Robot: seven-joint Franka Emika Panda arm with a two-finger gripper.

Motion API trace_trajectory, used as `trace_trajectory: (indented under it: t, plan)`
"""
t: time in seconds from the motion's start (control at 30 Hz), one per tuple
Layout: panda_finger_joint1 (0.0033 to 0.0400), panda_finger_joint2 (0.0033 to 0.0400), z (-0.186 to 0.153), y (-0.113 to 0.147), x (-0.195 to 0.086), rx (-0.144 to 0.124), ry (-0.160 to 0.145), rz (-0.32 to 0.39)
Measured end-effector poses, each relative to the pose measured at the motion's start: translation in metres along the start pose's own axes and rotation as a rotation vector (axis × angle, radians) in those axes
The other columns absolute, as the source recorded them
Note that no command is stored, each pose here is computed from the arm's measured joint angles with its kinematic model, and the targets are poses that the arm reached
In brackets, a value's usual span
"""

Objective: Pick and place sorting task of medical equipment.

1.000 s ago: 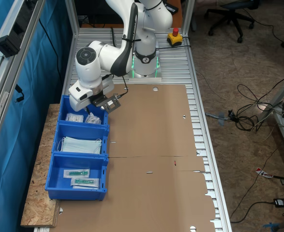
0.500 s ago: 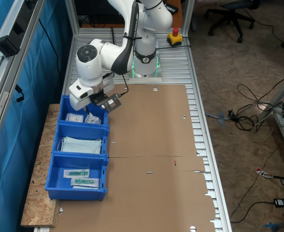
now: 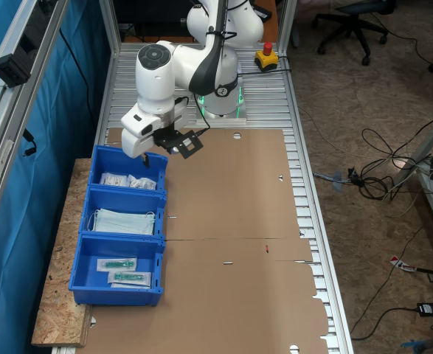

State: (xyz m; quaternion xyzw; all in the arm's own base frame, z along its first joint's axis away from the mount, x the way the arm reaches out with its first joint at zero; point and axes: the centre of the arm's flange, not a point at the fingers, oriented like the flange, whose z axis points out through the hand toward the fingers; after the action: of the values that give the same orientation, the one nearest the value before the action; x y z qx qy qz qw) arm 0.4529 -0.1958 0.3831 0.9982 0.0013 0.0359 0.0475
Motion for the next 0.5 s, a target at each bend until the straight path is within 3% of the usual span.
trace_trajectory:
  t: [0.5]
  plan:
    - [0.04, 0.04, -0.062, -0.09, -0.022, 0.016, 0.019, -0.172]
